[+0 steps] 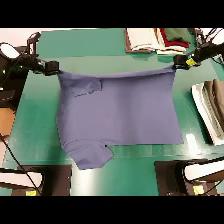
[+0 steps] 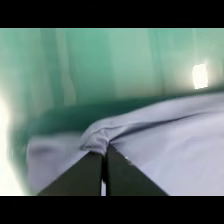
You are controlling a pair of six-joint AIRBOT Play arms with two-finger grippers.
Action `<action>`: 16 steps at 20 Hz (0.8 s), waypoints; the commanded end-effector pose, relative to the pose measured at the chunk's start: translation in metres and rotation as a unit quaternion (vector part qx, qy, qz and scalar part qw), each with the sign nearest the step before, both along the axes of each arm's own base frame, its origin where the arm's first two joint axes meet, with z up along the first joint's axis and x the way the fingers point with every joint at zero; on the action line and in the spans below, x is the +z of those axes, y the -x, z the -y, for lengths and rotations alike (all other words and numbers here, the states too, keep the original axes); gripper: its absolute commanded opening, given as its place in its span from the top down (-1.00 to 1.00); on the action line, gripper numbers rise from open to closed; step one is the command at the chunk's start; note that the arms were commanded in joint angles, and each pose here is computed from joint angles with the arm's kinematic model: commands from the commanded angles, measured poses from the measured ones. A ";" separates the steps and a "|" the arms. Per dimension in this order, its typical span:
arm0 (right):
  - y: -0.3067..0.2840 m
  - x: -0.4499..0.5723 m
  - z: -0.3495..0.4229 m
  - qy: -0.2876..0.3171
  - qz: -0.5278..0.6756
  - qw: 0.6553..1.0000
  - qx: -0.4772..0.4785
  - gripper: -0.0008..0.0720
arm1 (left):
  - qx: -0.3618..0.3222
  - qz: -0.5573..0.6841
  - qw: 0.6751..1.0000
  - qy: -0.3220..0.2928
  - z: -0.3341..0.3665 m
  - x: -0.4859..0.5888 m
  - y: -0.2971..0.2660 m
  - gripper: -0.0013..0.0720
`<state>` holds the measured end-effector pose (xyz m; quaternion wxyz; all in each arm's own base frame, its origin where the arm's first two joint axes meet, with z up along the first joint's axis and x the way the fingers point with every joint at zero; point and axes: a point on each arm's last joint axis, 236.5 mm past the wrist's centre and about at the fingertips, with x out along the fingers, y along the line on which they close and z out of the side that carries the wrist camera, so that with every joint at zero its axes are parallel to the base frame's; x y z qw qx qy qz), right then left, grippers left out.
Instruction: Fold the shirts.
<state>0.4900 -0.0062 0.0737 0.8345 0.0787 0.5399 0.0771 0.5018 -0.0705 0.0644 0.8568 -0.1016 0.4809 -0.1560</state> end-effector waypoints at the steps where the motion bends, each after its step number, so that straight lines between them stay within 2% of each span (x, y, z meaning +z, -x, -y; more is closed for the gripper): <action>1: 0.021 -0.011 0.018 0.038 -0.028 0.999 0.000 0.93 | -0.028 -0.084 0.996 -0.015 -0.002 -0.031 0.036 0.89; 7: 0.071 -0.065 0.017 0.038 -0.089 0.995 -0.006 0.93 | -0.037 -0.185 0.982 -0.002 0.011 -0.099 0.089 0.89; 11: 0.092 -0.083 0.012 0.030 -0.112 0.993 -0.009 0.93 | -0.052 -0.204 0.978 -0.006 0.026 -0.115 0.104 0.88; 12: 0.094 -0.084 0.012 0.029 -0.115 0.993 -0.010 0.86 | -0.043 -0.204 0.978 -0.003 0.027 -0.114 0.102 0.30; 13: 0.095 -0.083 0.012 0.030 -0.113 0.993 -0.010 0.35 | -0.032 -0.206 0.978 0.000 0.027 -0.112 0.101 -0.44; 14: 0.094 -0.078 0.012 0.031 -0.108 0.994 -0.010 -0.17 | -0.020 -0.209 0.978 0.002 0.024 -0.109 0.101 -0.51; 16: 0.093 -0.059 0.012 0.033 -0.088 0.996 -0.009 -0.17 | -0.023 -0.210 0.977 -0.004 0.017 -0.092 0.109 -0.51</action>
